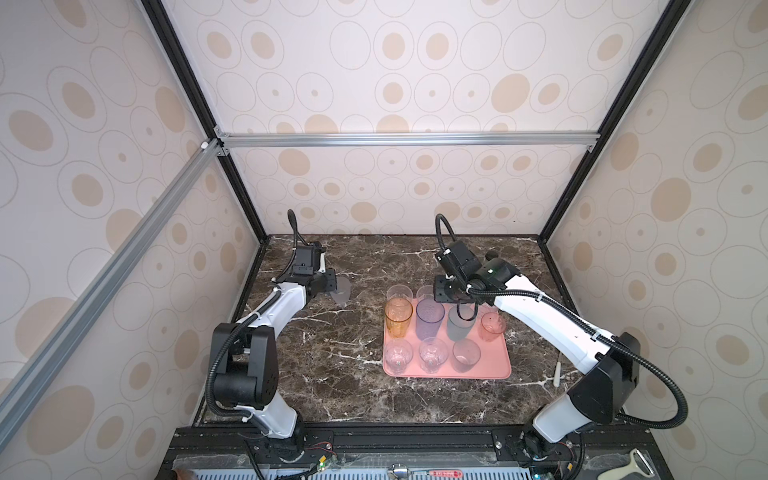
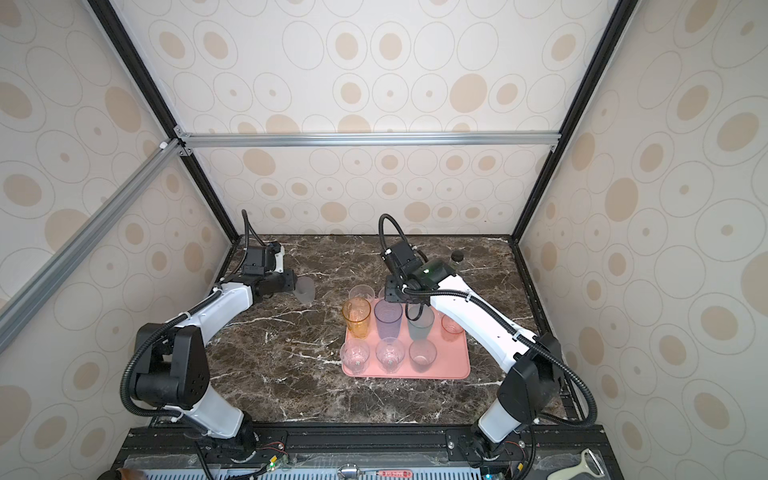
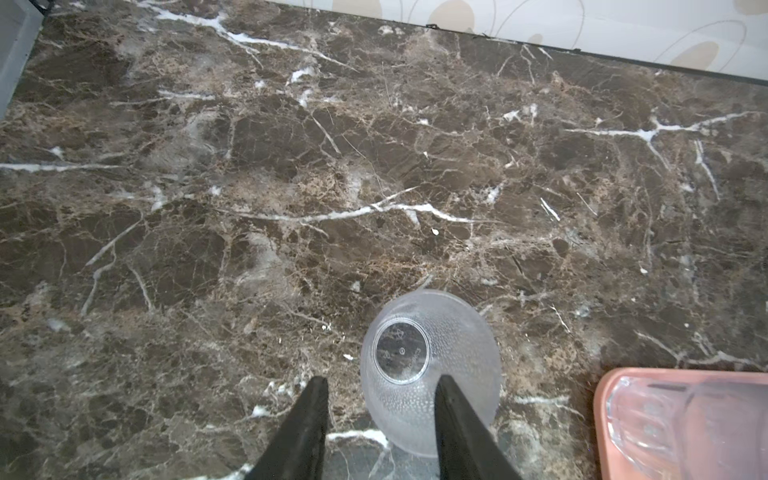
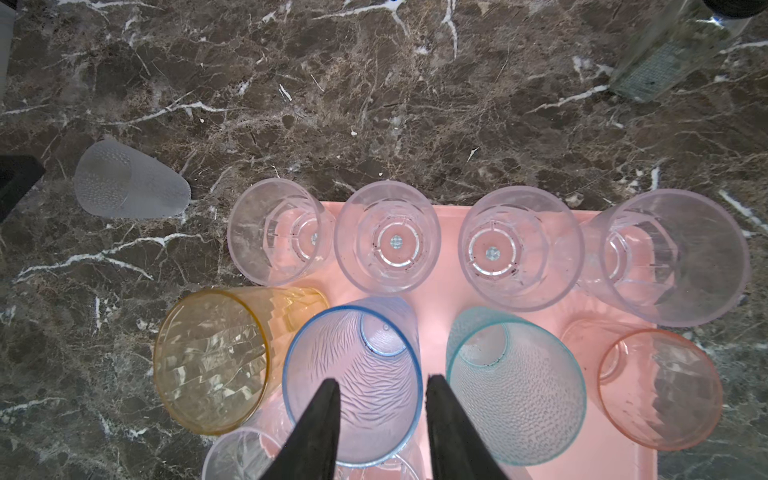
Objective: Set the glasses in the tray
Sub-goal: 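Grasp the frosted glass lying on the table with the left gripper and lift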
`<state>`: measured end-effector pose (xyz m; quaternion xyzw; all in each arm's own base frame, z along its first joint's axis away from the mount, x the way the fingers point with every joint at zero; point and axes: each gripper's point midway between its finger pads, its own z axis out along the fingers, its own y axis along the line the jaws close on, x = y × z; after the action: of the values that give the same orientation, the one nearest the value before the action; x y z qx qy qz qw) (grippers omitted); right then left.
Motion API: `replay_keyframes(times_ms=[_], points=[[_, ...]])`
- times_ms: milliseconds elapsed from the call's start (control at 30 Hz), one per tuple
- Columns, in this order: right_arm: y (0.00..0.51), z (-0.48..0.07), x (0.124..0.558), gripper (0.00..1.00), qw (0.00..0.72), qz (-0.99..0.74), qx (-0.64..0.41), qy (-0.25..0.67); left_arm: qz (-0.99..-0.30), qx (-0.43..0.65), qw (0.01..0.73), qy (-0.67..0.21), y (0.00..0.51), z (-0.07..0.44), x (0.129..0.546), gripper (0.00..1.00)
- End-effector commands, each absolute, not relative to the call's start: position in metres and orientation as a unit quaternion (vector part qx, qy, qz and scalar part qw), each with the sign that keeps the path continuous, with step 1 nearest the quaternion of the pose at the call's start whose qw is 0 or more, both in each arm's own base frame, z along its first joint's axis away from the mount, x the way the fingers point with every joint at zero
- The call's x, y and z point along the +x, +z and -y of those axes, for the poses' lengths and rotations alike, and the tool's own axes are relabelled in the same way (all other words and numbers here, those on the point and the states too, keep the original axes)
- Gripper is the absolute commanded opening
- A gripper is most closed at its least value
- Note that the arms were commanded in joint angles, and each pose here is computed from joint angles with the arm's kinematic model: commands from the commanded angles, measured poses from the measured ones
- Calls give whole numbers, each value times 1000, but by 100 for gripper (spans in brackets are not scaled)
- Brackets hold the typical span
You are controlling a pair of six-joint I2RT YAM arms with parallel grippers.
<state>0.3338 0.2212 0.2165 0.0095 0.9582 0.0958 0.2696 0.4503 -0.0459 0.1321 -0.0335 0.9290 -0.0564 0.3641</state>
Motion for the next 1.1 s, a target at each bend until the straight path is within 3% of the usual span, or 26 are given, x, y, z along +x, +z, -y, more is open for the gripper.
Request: replay_keyframes(times_ms=[0, 433, 733, 1067], points=[[218, -225, 334, 37, 271, -957, 8, 102, -935, -16, 351, -37, 129, 40, 460, 40], [211, -227, 333, 37, 264, -959, 11, 105, -950, -1, 310, -28, 96, 42, 477, 34], [208, -225, 334, 37, 263, -959, 12, 100, -954, 0, 299, -24, 84, 42, 480, 16], [218, -234, 340, 37, 270, -957, 7, 111, -942, 1, 334, -32, 132, 44, 473, 2]])
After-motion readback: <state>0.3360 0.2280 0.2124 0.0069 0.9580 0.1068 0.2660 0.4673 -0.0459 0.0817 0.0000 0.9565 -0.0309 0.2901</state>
